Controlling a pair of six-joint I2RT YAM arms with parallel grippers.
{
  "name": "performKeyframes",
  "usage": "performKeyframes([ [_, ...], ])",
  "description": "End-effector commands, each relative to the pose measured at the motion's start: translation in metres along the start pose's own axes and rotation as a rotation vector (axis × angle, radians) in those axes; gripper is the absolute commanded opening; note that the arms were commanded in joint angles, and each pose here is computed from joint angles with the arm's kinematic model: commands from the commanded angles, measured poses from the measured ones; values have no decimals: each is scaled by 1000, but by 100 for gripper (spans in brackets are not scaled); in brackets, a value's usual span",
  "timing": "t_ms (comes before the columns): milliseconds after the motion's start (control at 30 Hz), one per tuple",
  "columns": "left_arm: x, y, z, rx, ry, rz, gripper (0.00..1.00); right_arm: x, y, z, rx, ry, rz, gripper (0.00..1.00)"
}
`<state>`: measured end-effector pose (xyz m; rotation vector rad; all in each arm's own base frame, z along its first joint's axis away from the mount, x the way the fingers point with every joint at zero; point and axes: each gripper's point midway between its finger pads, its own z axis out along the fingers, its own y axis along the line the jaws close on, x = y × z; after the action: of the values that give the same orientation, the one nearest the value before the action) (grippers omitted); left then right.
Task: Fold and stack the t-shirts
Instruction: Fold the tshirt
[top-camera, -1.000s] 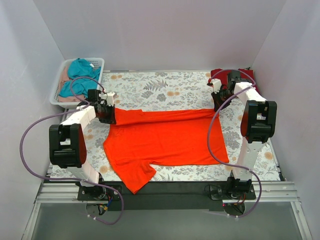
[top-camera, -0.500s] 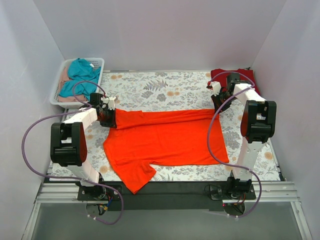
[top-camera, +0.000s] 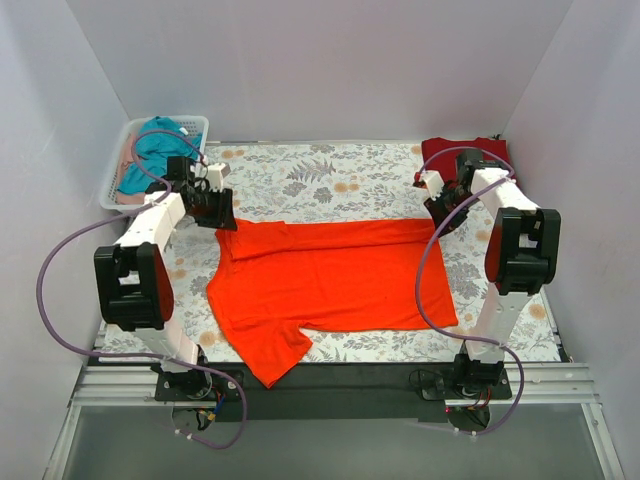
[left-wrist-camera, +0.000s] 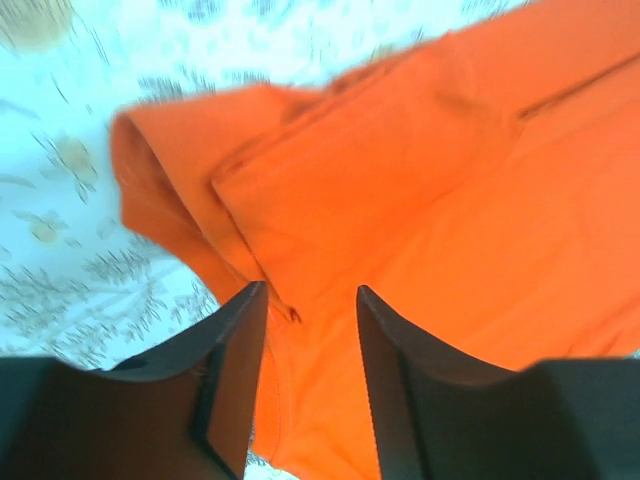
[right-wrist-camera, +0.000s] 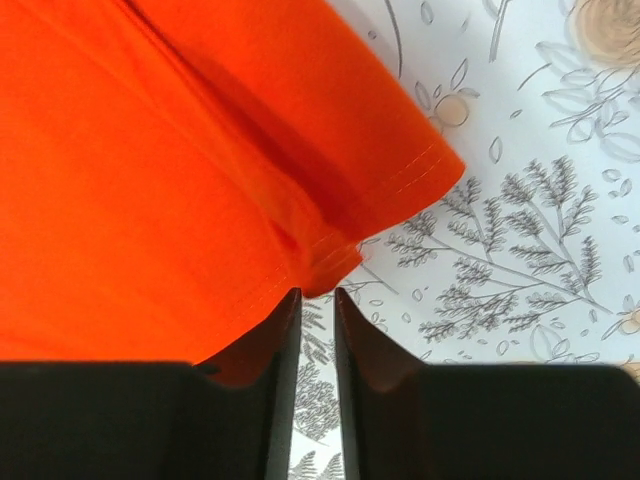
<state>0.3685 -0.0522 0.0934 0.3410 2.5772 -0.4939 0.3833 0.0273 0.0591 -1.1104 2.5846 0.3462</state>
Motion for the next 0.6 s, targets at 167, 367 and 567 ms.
performKeyframes([
  [167, -48, 11, 9, -5, -42, -78, 45, 20, 12, -8, -102, 136, -38, 16],
  [367, -47, 22, 33, 2, -7, -87, 44, 17, 17, -11, -116, 121, -31, 24],
  [567, -35, 32, 46, -22, 33, -88, 44, -2, 15, -23, -106, 62, -16, 34],
])
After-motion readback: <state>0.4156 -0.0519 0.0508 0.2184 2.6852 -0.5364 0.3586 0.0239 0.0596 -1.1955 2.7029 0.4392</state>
